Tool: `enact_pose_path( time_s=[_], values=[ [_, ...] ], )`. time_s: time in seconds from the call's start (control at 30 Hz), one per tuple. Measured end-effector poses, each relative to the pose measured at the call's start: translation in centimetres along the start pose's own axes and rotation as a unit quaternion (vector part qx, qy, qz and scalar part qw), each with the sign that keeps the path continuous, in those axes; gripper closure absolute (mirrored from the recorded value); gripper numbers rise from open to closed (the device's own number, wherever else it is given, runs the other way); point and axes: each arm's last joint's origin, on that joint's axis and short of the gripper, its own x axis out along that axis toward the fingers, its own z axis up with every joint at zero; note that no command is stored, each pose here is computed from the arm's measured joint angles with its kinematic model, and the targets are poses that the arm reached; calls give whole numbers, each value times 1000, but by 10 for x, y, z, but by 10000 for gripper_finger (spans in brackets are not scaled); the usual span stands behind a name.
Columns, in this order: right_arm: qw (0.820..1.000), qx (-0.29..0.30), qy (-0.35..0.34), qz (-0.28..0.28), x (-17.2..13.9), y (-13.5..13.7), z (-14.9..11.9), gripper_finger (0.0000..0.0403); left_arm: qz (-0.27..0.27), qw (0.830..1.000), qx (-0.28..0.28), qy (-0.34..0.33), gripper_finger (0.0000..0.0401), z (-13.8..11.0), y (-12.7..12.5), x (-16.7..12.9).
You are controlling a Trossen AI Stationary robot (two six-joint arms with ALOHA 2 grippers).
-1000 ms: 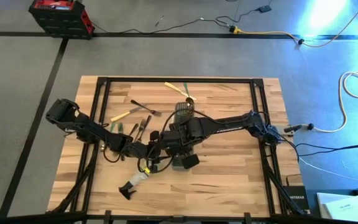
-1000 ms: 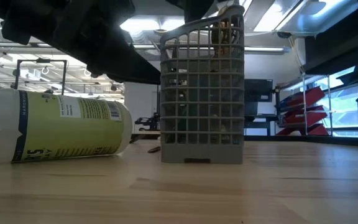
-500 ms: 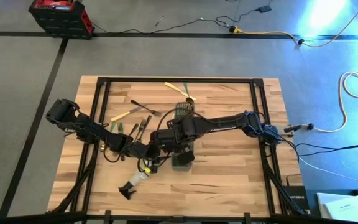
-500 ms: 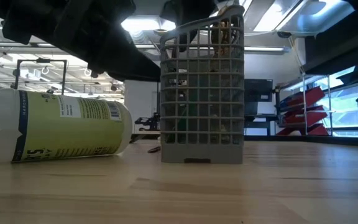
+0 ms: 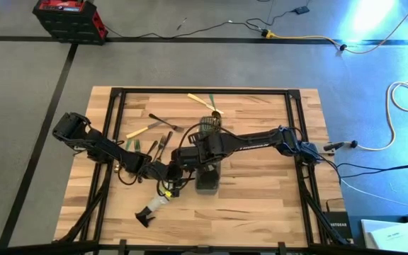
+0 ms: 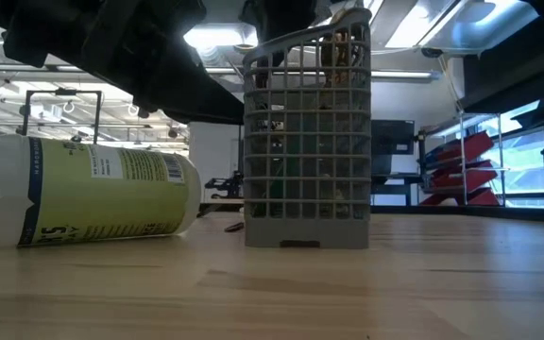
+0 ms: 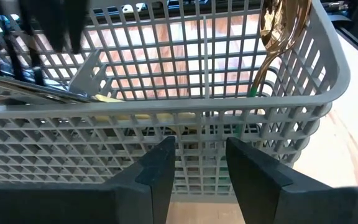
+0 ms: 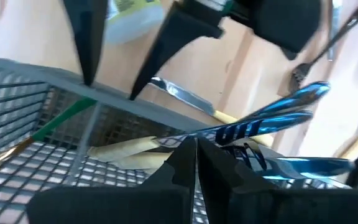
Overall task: Sort silverware
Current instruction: Adjust the fork inside the silverware basket
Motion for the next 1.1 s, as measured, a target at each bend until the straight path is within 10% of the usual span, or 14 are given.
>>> enact_pose_path(
  time_s=[1.1],
  values=[
    [992,-4,7,-130,2,-25,0,402,0,1000,0,0,272,0,0,0]
  ],
)
